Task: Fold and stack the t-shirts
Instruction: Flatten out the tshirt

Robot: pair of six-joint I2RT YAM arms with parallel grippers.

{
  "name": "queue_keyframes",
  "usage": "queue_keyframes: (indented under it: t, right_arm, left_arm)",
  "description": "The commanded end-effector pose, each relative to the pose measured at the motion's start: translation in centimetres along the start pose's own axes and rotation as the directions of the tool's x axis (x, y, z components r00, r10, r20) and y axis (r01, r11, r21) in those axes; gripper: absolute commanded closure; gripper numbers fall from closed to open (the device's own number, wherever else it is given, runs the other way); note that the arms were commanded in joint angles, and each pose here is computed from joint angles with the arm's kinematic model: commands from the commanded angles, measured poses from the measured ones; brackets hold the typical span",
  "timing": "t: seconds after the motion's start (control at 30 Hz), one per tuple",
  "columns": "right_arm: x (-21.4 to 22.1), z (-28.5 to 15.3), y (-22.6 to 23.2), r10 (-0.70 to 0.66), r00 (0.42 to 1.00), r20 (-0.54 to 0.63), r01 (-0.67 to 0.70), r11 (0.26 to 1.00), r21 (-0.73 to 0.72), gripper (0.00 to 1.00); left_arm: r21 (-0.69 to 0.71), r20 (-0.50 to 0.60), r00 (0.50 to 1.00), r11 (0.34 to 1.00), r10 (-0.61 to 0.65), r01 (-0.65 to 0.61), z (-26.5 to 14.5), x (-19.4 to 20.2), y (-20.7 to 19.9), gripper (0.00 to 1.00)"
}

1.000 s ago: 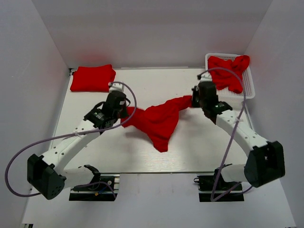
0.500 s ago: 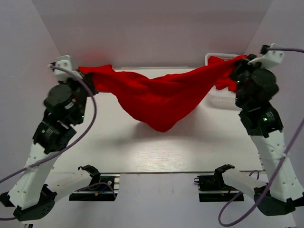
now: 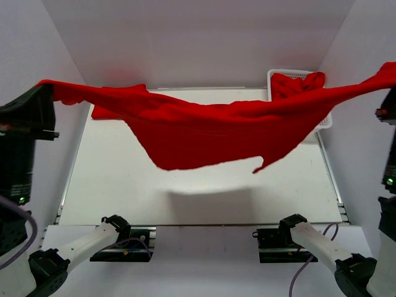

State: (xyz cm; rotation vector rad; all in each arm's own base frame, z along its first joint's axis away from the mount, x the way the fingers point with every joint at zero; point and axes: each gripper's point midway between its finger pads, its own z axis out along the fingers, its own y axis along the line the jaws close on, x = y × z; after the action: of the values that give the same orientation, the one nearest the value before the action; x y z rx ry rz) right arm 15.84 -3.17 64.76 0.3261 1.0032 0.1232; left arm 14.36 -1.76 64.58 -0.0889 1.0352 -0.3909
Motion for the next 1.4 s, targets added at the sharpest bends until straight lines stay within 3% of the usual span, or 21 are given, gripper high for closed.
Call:
queue_keyframes:
  t: [0.0,0.13,0.27,0.43,0.57,0.6,0.67,0.7,0.73,0.8,0.83,0.87,0.93,0.97,1.0,1.03,1.07,1.27,1.3,1.33,1.37]
  right_arm:
    - [-1.0,-0.4,0.4,-0.016,1.0,0.018,0.017,0.999,-0.04,1.0]
    - [0.9,-0.2,0.1,-0.031,0.999,-0.016,0.031,0.999,-0.02,1.0]
    - [6.0,1.5,0.1,-0.072,0.992,-0.1,0.076,0.997,0.032,1.0]
    - [20.8,4.8,0.6,-0.197,0.918,-0.344,0.231,0.971,0.062,1.0]
    - [33.3,6.0,1.9,-0.247,0.81,-0.531,0.276,0.961,-0.026,1.0]
    - [38.5,6.4,2.2,-0.275,0.754,-0.597,0.301,0.952,-0.058,1.0]
    - [43.5,7.2,3.3,-0.289,0.704,-0.648,0.274,0.953,-0.127,1.0]
    - [47.3,7.1,3.3,-0.311,0.651,-0.692,0.274,0.947,-0.167,1.0]
    - [48.1,7.9,3.3,-0.316,0.644,-0.697,0.277,0.945,-0.172,1.0]
    - [52.5,8.2,4.1,-0.362,0.575,-0.734,0.259,0.931,-0.256,1.0]
    - [57.1,7.6,3.6,-0.378,0.492,-0.784,0.269,0.923,-0.276,0.96]
    - [57.4,8.1,4.3,-0.402,0.466,-0.788,0.254,0.914,-0.316,0.81]
    - [61.0,7.2,3.8,-0.423,0.368,-0.828,0.267,0.901,-0.341,0.46]
    - [61.5,6.9,3.7,-0.423,0.338,-0.84,0.267,0.9,-0.346,0.2]
    - [60.7,8.1,4.5,-0.415,0.371,-0.831,0.26,0.905,-0.336,0.16]
    - [61.3,7.9,4.5,-0.415,0.361,-0.835,0.259,0.905,-0.338,0.15]
    - [61.3,7.5,5.4,-0.406,0.363,-0.839,0.213,0.913,-0.349,0.1]
    - [57.0,6.1,8.7,-0.403,0.418,-0.814,0.062,0.907,-0.417,0.1]
    - [56.8,5.1,9.3,-0.408,0.402,-0.82,0.02,0.899,-0.438,0.1]
    - [57.7,2.9,8.9,-0.41,0.343,-0.845,0.004,0.9,-0.436,0.1]
    - [55.9,2.7,9.4,-0.403,0.359,-0.841,-0.011,0.9,-0.436,0.1]
  left_arm:
    - [0.068,-0.012,0.999,0.997,0.038,-0.038,0.5,-0.1,-1.3,1.0]
    - [0.047,-0.029,0.999,0.998,0.045,-0.044,0.8,0.7,-1.0,1.0]
    - [-0.103,-0.104,0.992,0.991,0.077,-0.088,2.5,4.9,1.1,1.0]
    - [-0.355,-0.35,0.929,0.901,0.119,-0.25,4.9,18.6,4.8,1.0]
    - [-0.487,-0.524,0.844,0.773,0.115,-0.407,4.2,29.2,8.4,1.0]
    - [-0.484,-0.572,0.813,0.754,0.111,-0.444,3.7,31.5,9.0,1.0]
    - [-0.508,-0.636,0.769,0.722,0.053,-0.47,2.5,36.5,10.9,1.0]
    - [-0.478,-0.713,0.7,0.704,0.04,-0.526,1.6,40.3,12.0,1.0]
    - [-0.477,-0.751,0.66,0.682,0.011,-0.554,0.6,42.3,13.1,1.0]
    - [-0.537,-0.782,0.615,0.609,-0.099,-0.584,-1.5,45.5,16.1,1.0]
    - [-0.506,-0.838,0.526,0.574,-0.148,-0.644,-3.5,47.6,17.2,0.84]
    - [-0.504,-0.848,0.499,0.558,-0.178,-0.659,-4.3,48.4,17.8,0.7]
    - [-0.492,-0.862,0.467,0.557,-0.2,-0.67,-4.8,49.4,18.5,0.28]
    - [-0.485,-0.867,0.455,0.561,-0.205,-0.671,-4.9,49.4,18.8,0.0]
    - [-0.478,-0.869,0.453,0.577,-0.2,-0.662,-4.3,49.4,18.8,0.0]
    - [-0.46,-0.879,0.436,0.59,-0.195,-0.663,-4.4,49.5,18.7,0.0]
    - [-0.466,-0.87,0.459,0.611,-0.183,-0.64,-3.4,49.2,18.3,0.0]
    - [-0.354,-0.88,0.471,0.754,-0.067,-0.554,0.8,49.2,16.6,0.0]
    - [-0.323,-0.887,0.459,0.789,-0.06,-0.522,1.4,49.9,15.9,0.0]
    - [-0.272,-0.904,0.426,0.809,-0.03,-0.52,1.5,50.9,15.7,0.0]
    - [-0.247,-0.902,0.432,0.833,-0.01,-0.495,2.3,51.7,15.3,0.0]
